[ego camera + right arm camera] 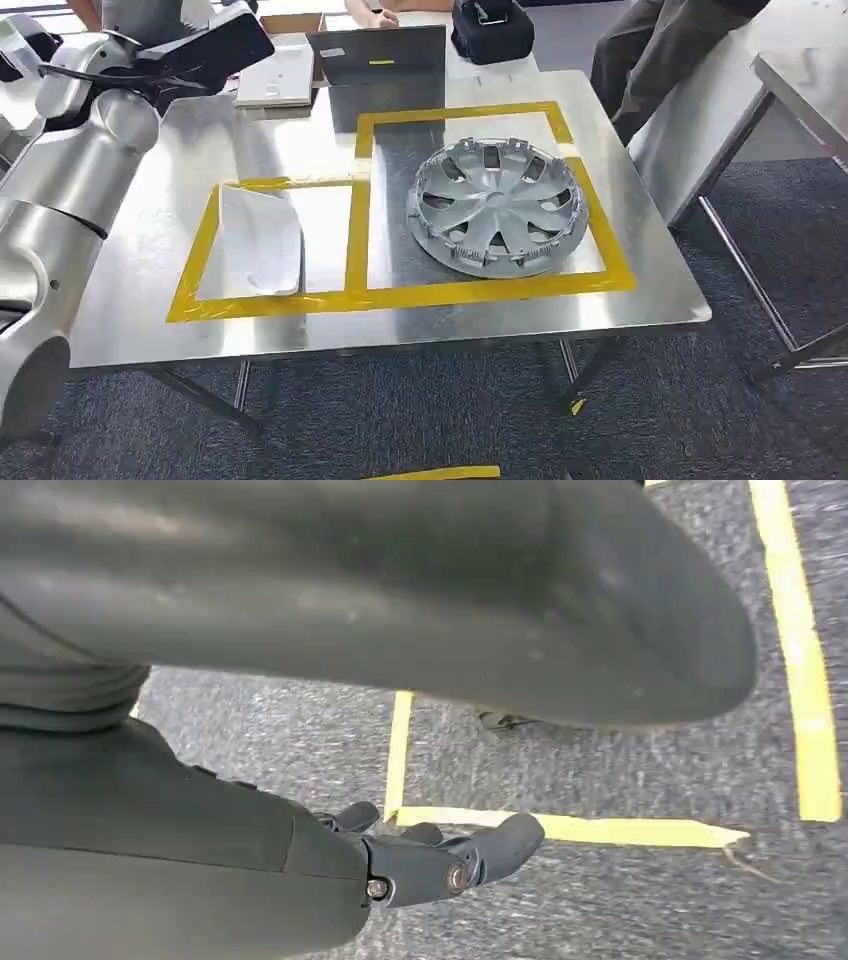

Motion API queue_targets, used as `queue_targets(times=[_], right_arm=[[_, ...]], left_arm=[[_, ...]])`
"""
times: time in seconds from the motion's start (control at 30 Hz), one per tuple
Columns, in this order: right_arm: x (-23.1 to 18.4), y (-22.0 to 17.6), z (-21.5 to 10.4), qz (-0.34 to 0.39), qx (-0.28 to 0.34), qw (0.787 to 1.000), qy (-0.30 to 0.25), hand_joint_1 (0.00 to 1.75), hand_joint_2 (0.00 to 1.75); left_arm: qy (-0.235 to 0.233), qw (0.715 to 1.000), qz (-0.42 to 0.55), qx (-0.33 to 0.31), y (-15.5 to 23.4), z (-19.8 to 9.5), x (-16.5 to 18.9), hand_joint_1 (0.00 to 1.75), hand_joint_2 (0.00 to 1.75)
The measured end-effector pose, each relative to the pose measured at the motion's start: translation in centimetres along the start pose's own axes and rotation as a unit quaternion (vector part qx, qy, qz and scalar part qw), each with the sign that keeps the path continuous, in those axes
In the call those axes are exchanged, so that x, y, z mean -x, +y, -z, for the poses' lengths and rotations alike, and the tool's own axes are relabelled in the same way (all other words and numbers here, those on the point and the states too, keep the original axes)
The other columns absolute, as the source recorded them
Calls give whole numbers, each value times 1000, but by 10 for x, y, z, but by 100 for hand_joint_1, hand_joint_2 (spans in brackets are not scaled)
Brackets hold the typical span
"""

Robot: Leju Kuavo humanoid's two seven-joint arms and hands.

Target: Take the parts from the cabinet and place them on the table.

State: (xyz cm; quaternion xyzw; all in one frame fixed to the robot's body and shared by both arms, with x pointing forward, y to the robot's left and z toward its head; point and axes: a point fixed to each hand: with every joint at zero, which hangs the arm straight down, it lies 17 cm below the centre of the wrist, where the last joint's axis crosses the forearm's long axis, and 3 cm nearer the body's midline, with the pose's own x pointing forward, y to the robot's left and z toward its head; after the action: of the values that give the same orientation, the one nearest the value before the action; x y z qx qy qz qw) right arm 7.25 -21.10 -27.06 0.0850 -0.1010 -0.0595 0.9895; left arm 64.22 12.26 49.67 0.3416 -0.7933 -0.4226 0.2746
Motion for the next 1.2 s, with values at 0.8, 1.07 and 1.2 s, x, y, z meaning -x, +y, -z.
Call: queue_targets(times=[0.8,1.07,1.2], right_arm=[[-6,-2,1,-7,3,1000,-1,0,0],[-6,-1,1,-6,4,1000,0,0,0],[-7,-1,1,-8,3,1000,-1,0,0]], left_arm=[[21,1000,5,-18,21,-10,32,0,0],[30,999,4,-12,15,-15,40,0,0],[30,999,4,-19,20,-14,40,0,0]])
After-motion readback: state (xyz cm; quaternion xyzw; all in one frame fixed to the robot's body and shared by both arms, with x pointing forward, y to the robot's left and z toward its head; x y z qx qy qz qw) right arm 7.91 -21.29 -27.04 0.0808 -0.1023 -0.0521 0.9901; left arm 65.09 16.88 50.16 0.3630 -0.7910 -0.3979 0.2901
